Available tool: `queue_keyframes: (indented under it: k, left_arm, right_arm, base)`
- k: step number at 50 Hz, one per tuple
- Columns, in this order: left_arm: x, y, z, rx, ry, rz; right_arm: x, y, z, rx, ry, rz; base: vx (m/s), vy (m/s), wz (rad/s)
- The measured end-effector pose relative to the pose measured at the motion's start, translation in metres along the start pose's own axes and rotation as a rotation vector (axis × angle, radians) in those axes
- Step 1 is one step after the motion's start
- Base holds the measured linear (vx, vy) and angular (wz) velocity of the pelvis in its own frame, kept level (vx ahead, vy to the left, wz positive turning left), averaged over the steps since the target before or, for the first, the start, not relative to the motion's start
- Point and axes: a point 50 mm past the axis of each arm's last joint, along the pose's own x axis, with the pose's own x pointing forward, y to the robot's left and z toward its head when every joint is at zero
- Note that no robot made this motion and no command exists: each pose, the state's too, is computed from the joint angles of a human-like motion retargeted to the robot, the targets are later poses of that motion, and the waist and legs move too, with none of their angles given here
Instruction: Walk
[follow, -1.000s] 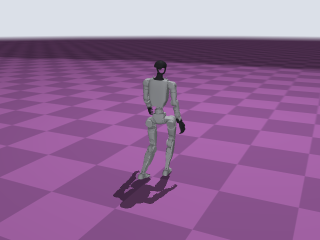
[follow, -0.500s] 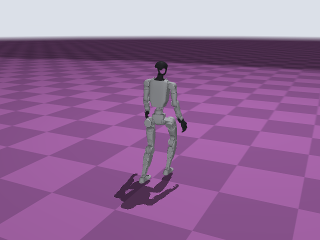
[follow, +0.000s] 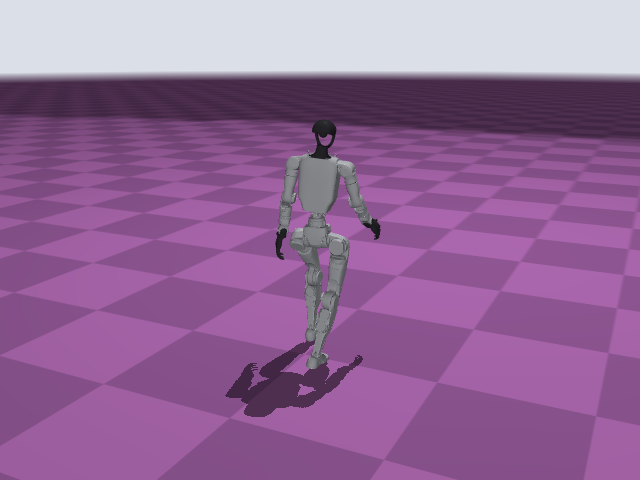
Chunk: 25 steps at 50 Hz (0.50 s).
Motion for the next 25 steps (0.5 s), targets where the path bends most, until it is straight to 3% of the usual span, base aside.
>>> queue_keyframes:
  k: [4, 9, 16, 25]
  left_arm:
    - [-0.004, 0.021, -0.031, -0.079, 0.11, 0.076]
    - [-0.002, 0.019, -0.019, -0.141, 0.092, 0.086]
    - [0.0, -0.029, 0.096, -0.07, -0.25, -0.05]
    - [-0.054, -0.079, 0.233, 0.003, -0.751, -0.188]
  right_arm:
    - [0.0, 0.007, 0.005, -0.014, -0.02, 0.014]
    - [-0.017, 0.027, -0.041, 0.0, 0.161, 0.102]
    - [-0.053, 0.035, -0.112, -0.01, 0.454, 0.185]
    - [-0.091, 0.012, -0.165, -0.006, 0.649, 0.124]
  base:
    - [0.06, 0.06, 0.0]
    - [0.0, 0.06, 0.2]
    - [0.0, 0.0, 0.0]
    - [0.01, -0.02, 0.02]
